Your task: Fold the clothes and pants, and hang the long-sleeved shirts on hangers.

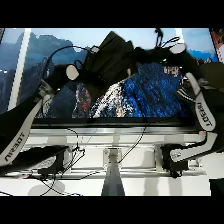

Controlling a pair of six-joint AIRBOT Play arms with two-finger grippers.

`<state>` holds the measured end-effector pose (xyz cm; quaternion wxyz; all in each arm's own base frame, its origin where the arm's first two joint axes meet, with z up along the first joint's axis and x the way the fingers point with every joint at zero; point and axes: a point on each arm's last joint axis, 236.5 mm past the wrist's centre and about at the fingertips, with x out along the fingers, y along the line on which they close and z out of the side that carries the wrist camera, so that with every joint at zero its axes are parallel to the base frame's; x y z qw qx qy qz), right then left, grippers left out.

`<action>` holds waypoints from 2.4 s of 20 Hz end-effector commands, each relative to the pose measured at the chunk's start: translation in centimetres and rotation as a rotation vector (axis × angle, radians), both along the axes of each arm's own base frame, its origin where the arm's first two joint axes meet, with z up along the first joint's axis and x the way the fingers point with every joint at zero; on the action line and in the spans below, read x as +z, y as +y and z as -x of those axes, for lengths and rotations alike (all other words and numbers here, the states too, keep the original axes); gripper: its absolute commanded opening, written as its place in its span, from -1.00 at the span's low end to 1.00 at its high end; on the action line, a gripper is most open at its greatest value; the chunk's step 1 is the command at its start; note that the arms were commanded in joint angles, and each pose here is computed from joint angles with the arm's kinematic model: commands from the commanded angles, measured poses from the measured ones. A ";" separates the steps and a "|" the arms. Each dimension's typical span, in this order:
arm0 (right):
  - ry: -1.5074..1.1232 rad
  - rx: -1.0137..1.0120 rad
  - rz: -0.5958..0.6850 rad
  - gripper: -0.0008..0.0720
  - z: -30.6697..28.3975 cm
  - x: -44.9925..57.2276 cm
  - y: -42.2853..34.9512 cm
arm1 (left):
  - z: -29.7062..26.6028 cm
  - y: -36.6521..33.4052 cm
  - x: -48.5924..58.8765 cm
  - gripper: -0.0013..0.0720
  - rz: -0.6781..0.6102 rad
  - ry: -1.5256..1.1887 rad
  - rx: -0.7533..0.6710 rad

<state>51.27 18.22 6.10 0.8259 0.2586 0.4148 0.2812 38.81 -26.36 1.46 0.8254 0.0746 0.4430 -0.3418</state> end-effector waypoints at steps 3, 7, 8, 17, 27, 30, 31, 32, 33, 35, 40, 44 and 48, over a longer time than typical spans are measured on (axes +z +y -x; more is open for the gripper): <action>-0.069 -0.275 0.165 -0.91 0.7 7.1 -13.7 | -1.0 2.5 5.1 -0.84 0.030 -0.110 0.049; -0.104 -0.660 0.322 -0.91 6.1 13.9 -28.0 | -2.1 7.8 9.8 -0.84 -0.118 -0.310 0.069; -0.089 -0.785 0.351 -0.91 8.6 15.3 -31.5 | -2.2 9.4 11.4 -0.84 -0.160 -0.367 0.081; 0.209 -1.837 0.382 -0.91 37.3 20.4 -46.5 | -1.7 12.7 16.1 -0.84 -0.173 -0.480 0.146; 0.175 -1.729 0.208 0.30 33.3 19.4 -46.2 | -1.7 12.7 15.9 -0.84 -0.175 -0.475 0.146; 0.060 -1.434 0.281 -0.62 27.9 20.1 -44.5 | -1.7 12.7 15.9 -0.84 -0.175 -0.475 0.146; 0.025 -1.332 0.319 -0.82 26.1 20.3 -43.3 | -1.7 12.7 15.9 -0.84 -0.175 -0.475 0.146; -0.011 -1.226 0.354 -0.90 24.1 20.4 -41.7 | -1.7 12.7 15.9 -0.84 -0.175 -0.475 0.146; -0.050 -1.115 0.397 -0.90 22.1 20.6 -39.8 | -1.7 12.7 15.9 -0.84 -0.175 -0.475 0.146; -0.144 -0.857 0.512 -0.90 18.1 20.7 -35.0 | -1.7 12.7 15.9 -0.84 -0.175 -0.475 0.146; -0.342 -0.222 0.859 -0.90 12.8 18.7 -22.5 | -1.7 12.7 15.9 -0.84 -0.175 -0.475 0.146; -0.421 -0.104 0.858 -0.90 10.9 18.3 -17.5 | -1.7 12.7 15.9 -0.84 -0.175 -0.475 0.146; -0.423 -0.081 0.850 -0.90 11.0 18.2 -16.6 | -1.7 12.7 15.9 -0.84 -0.175 -0.475 0.146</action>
